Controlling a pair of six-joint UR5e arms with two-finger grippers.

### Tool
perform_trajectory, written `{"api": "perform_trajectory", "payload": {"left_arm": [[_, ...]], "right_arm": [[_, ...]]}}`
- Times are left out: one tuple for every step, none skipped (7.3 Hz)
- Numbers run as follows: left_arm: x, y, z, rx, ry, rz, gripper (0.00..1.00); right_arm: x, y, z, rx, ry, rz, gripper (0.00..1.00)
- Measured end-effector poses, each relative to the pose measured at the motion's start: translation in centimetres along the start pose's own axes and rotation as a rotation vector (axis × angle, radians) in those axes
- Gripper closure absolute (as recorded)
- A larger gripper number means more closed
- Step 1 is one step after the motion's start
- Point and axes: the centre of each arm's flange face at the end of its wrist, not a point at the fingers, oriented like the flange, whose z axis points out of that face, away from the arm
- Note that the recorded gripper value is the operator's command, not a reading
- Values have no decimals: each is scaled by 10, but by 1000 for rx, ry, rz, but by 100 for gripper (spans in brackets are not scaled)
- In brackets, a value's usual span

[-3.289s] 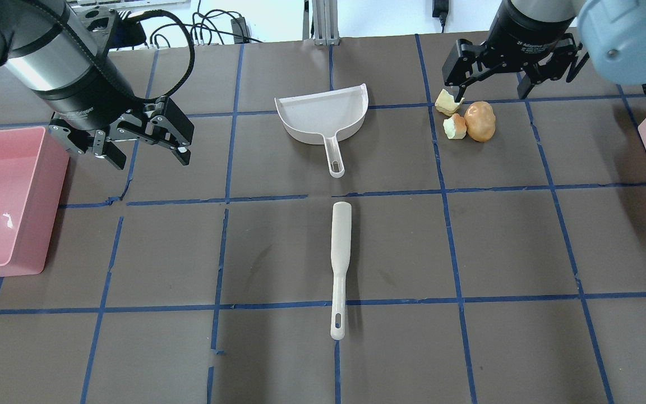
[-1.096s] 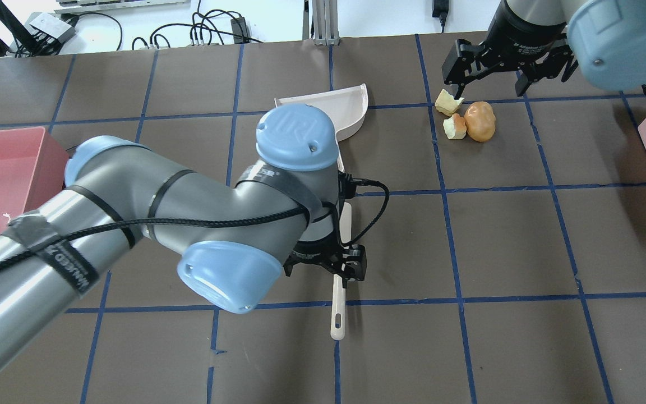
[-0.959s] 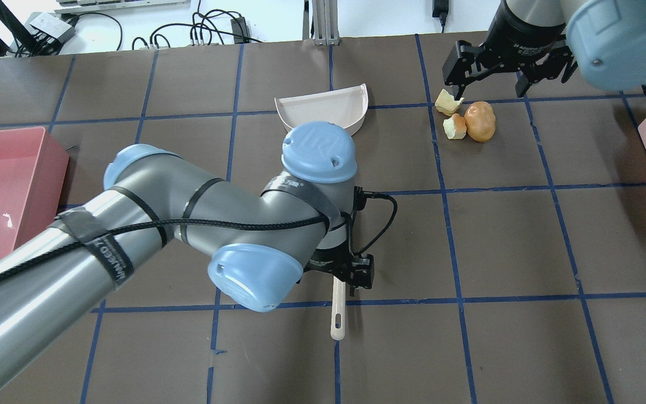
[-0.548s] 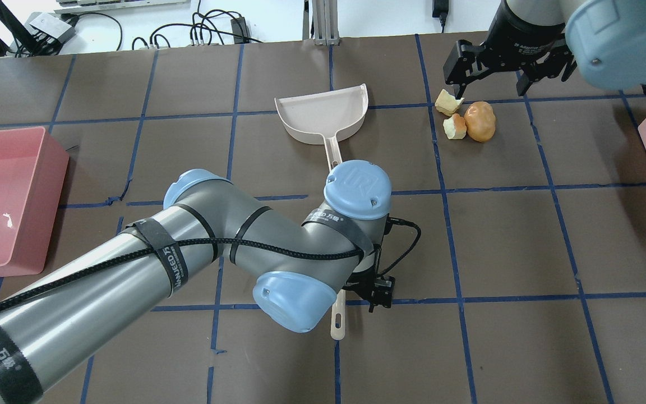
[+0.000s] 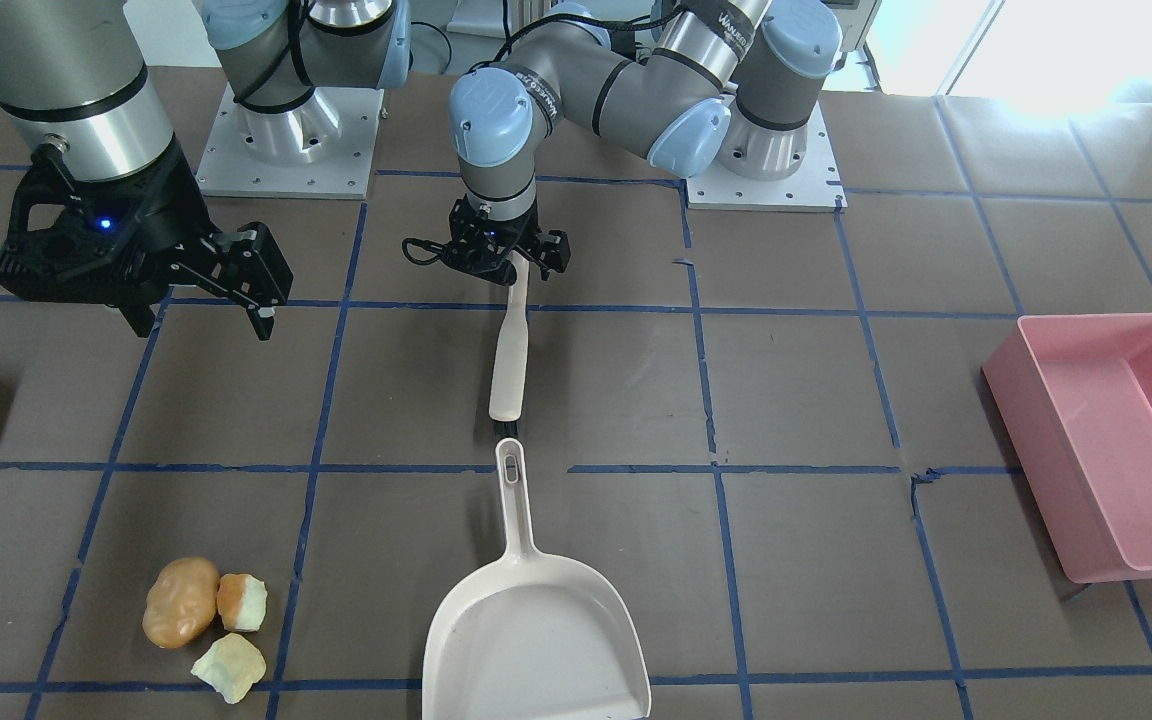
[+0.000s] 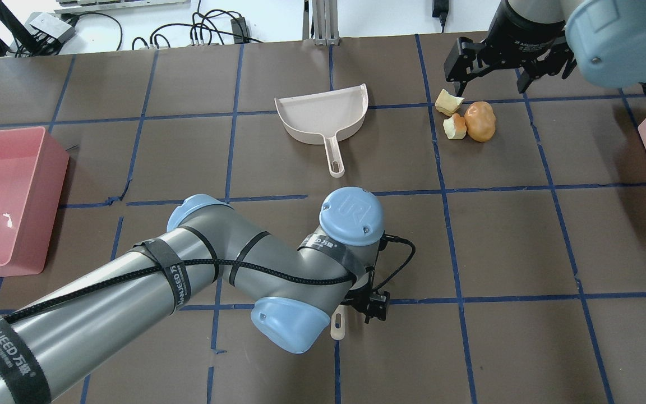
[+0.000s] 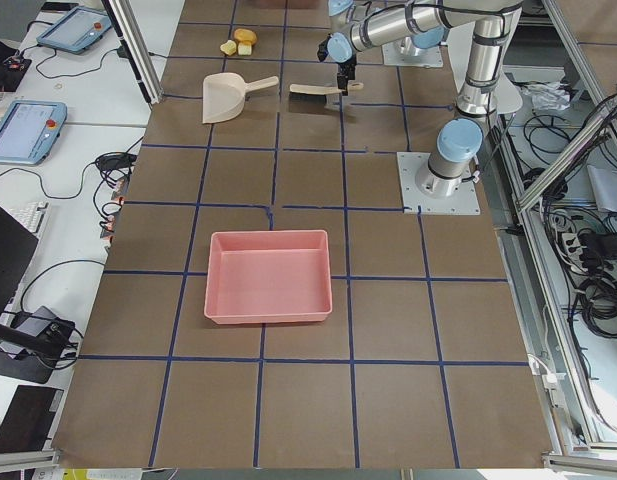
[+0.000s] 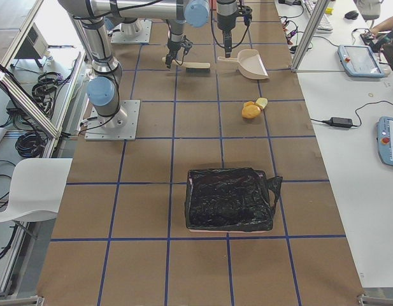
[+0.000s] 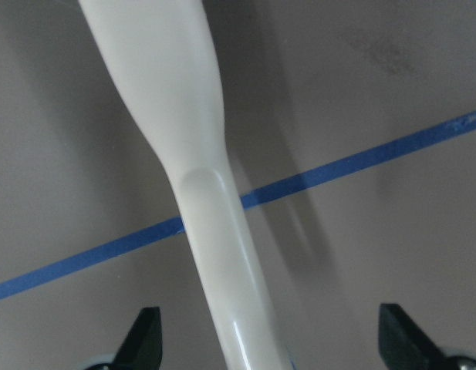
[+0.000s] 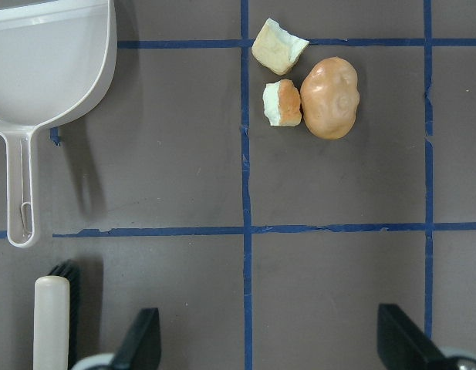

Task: Sweep and dump trash in nearest bin
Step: 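Close the left gripper on the brush handle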

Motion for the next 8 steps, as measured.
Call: {"api": "perform_trajectory", "payload": {"left_arm": [[0, 0, 0, 10, 3, 2, 8], [0, -1, -1, 17, 3, 4, 41], [-1, -1, 0, 21, -7, 7, 77], [-3, -1, 0, 24, -24, 9, 96], [-4, -1, 1, 25, -32, 9, 99], [-4, -1, 1, 26, -35, 6, 99], [-4, -1, 0, 30, -35, 0, 100], [-4, -1, -1, 34, -33, -3, 100]], "right_arm": [[0, 0, 3, -5, -1, -1, 0], [-1, 0, 4, -7, -1, -1, 0], [-1, 0, 5, -9, -2, -2, 0], [-1, 0, 6, -10, -2, -2, 0], [-1, 0, 6, -11, -3, -2, 0], [-1, 0, 6, -11, -3, -3, 0], [-1, 0, 6, -11, -3, -3, 0], [-1, 0, 6, -11, -3, -3, 0]]}}
